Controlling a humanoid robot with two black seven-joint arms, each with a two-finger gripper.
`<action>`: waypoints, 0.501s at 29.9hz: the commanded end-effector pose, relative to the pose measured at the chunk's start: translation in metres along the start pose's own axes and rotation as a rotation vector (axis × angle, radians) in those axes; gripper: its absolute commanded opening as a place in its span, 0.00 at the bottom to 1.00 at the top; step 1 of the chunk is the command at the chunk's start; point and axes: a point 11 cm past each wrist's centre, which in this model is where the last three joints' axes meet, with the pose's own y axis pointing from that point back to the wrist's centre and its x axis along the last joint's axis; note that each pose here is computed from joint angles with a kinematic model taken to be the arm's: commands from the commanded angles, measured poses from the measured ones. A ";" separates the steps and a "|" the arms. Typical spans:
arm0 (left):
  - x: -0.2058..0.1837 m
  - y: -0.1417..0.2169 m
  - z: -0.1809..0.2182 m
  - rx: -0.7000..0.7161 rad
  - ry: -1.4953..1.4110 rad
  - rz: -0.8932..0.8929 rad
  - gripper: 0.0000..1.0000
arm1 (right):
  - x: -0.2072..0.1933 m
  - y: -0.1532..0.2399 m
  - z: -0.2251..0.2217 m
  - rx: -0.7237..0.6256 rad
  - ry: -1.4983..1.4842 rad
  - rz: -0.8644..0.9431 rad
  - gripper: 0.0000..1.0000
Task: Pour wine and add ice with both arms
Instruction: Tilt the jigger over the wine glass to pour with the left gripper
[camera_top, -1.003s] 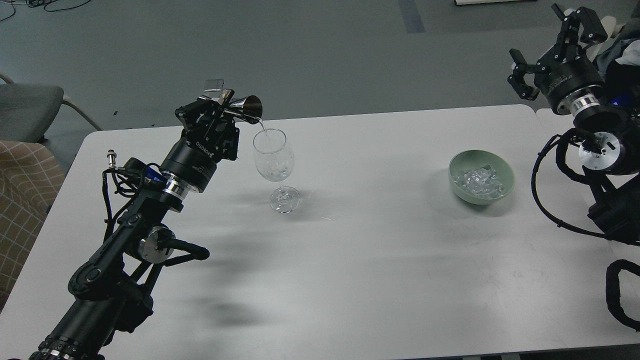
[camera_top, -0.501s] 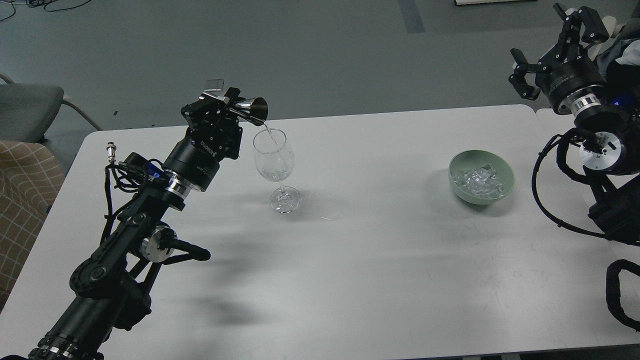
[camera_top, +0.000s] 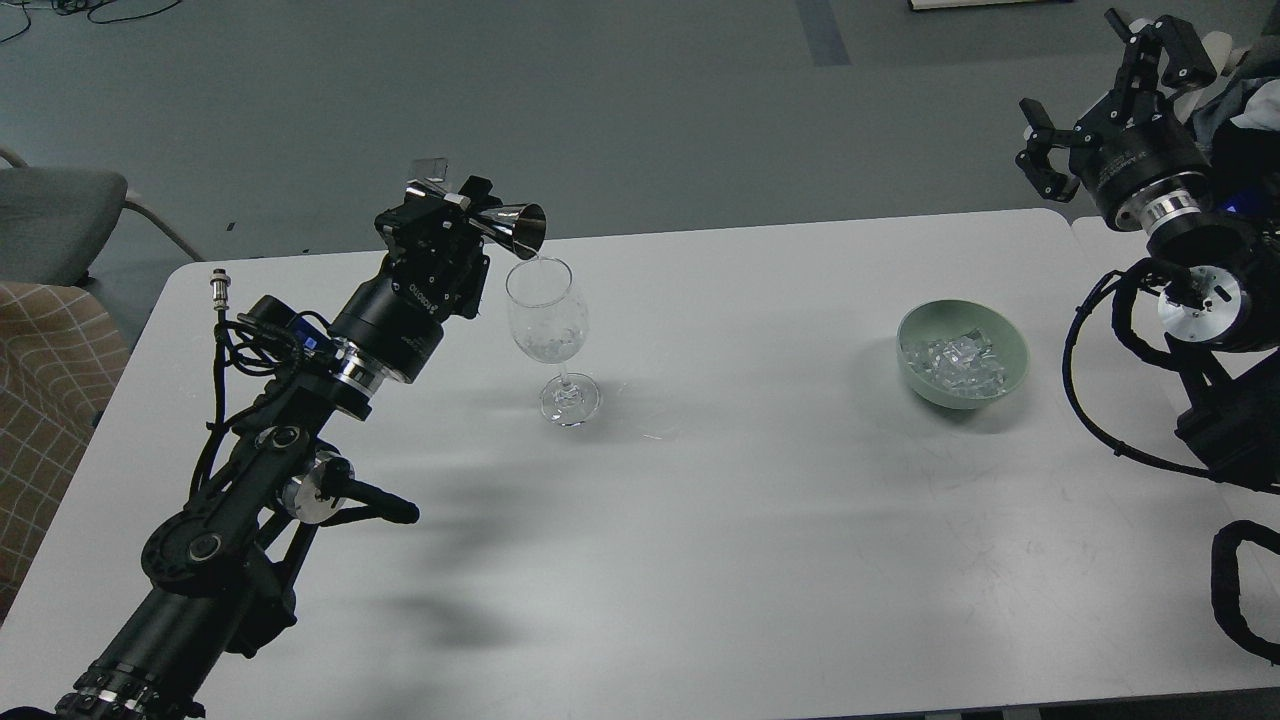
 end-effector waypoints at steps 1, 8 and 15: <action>0.002 0.000 0.000 0.002 -0.005 0.002 0.00 | 0.000 0.000 0.000 0.000 0.000 0.000 1.00; 0.008 -0.004 0.005 -0.012 -0.034 0.014 0.00 | -0.001 0.000 -0.001 0.003 0.000 -0.004 1.00; 0.007 -0.002 0.003 0.004 -0.097 -0.010 0.00 | -0.001 0.000 -0.001 0.003 0.000 -0.004 1.00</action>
